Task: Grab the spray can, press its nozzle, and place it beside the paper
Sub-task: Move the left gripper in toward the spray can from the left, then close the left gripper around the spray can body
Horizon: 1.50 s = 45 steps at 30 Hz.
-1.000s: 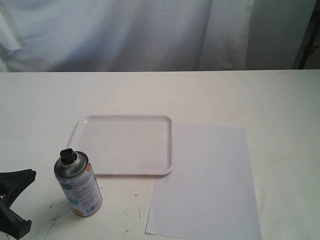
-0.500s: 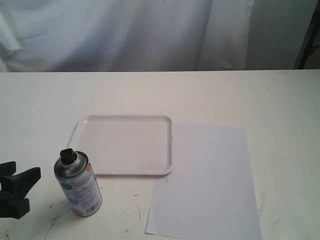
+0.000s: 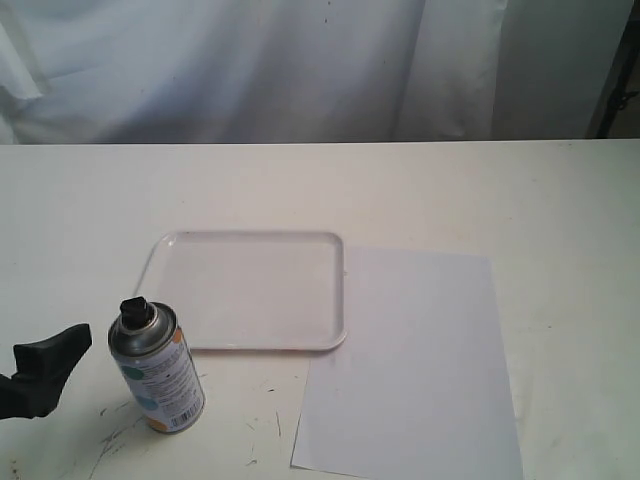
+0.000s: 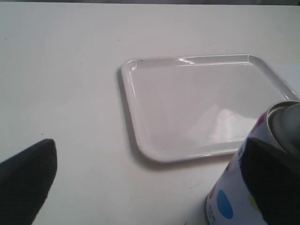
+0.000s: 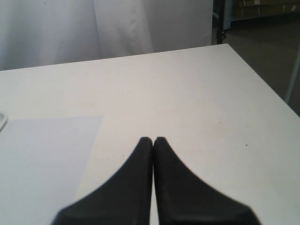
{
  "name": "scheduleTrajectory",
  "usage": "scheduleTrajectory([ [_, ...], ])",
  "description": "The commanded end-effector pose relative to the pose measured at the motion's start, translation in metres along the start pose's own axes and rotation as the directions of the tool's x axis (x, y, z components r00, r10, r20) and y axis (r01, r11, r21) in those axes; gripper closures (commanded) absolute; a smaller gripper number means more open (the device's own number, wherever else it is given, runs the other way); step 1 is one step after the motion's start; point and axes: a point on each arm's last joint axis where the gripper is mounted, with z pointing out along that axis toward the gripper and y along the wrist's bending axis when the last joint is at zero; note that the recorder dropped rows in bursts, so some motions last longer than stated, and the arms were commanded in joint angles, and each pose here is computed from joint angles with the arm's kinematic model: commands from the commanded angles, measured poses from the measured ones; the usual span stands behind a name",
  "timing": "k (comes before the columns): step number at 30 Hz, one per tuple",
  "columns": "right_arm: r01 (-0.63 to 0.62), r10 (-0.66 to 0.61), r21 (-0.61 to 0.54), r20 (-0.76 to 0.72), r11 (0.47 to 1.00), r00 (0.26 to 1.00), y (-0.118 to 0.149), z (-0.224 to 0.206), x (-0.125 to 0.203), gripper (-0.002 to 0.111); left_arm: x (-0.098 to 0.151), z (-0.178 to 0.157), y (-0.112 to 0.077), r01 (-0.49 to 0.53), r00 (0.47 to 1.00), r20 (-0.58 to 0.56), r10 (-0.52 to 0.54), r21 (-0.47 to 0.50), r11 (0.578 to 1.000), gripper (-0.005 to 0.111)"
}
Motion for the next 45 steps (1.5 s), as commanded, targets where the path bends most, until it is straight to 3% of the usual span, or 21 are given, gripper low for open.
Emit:
scheduleTrajectory([
  [1,0.001,-0.001,-0.006,0.000,1.000,1.000,0.000,0.000,0.001,0.108,0.002,0.000,-0.003,-0.033,0.999,-0.005,0.033,0.026,0.999,0.006],
  [4,0.001,-0.001,-0.006,0.000,1.000,1.000,0.000,0.000,0.001,0.108,0.004,-0.001,-0.013,-0.174,0.984,-0.004,0.176,0.140,0.975,0.006],
  [7,0.001,-0.001,-0.006,0.000,1.000,1.000,0.000,0.000,0.001,0.108,0.007,-0.003,-0.025,-0.317,0.947,0.031,0.321,0.274,0.908,0.006],
  [15,0.001,-0.001,-0.006,0.000,1.000,1.000,0.000,0.000,0.001,0.108,0.009,-0.003,-0.022,-0.310,0.947,-0.004,0.321,0.252,0.917,0.006],
  [18,0.001,-0.001,-0.006,0.000,1.000,1.000,0.000,0.000,0.001,0.108,0.007,-0.004,-0.027,-0.329,0.942,0.042,0.332,0.292,0.898,0.006],
  [28,0.001,-0.001,-0.006,0.000,1.000,1.000,0.000,0.000,0.001,0.108,0.018,0.020,-0.025,-0.265,0.953,-0.033,0.302,0.395,0.880,0.006],
  [32,0.001,-0.001,-0.006,0.000,1.000,1.000,0.000,0.000,0.001,0.108,0.020,0.026,-0.029,-0.303,0.947,0.048,0.317,0.458,0.836,0.006],
  [35,0.001,-0.001,-0.006,0.000,1.000,1.000,0.000,0.000,0.001,0.108,0.030,0.036,-0.025,-0.261,0.957,0.005,0.291,0.456,0.851,0.006],
  [39,0.001,-0.001,-0.006,0.000,1.000,1.000,0.000,0.000,0.001,0.108,0.033,0.040,-0.028,-0.319,0.945,0.096,0.314,0.489,0.812,0.006],
  [45,0.001,-0.001,-0.006,0.000,1.000,1.000,0.000,0.000,0.001,0.108,0.035,0.048,-0.023,-0.278,0.960,0.108,0.257,0.445,0.851,0.006],
])
